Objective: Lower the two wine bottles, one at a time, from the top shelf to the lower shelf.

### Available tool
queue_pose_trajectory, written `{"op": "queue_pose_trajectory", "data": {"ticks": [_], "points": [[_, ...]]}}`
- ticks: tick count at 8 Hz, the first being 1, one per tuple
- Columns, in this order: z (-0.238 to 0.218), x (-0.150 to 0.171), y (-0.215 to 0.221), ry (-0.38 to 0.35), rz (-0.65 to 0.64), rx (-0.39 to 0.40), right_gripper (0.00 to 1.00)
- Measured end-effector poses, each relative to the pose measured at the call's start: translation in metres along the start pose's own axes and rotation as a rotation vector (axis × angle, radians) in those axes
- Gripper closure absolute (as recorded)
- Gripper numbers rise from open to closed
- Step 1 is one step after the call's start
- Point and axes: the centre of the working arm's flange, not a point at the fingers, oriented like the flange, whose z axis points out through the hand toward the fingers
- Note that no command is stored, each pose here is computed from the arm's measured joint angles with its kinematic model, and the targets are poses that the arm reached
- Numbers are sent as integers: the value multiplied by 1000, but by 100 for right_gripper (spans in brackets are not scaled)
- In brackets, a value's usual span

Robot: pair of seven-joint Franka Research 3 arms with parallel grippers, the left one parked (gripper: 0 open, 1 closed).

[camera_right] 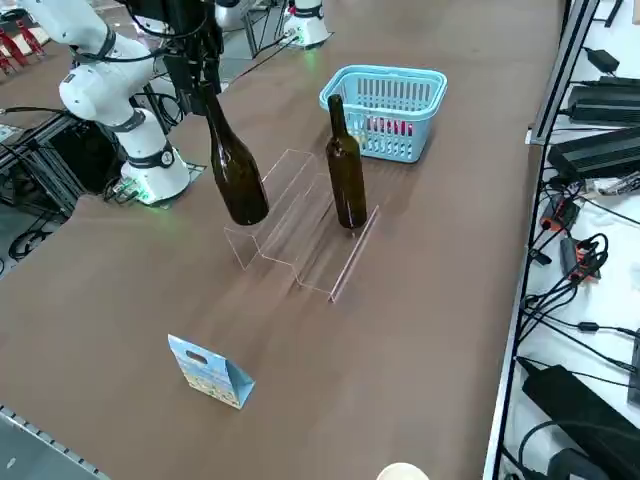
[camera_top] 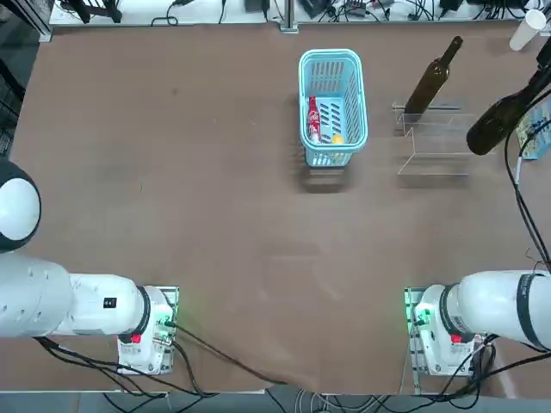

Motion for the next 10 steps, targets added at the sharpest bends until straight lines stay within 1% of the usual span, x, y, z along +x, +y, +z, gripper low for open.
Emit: {"op": "queue_pose_trajectory", "data": {"ticks": [1,2,3,7,8,10], "points": [[1,0,0,-1,0,0,45],[1,0,0,-1,0,0,56],[0,0,0,2,-1,-3,60],[-2,3,-1,12,-8,-11,60],[-8,8,-2,25,-44,-22,60],[-27,32,0,56,-155,-63,60]]}}
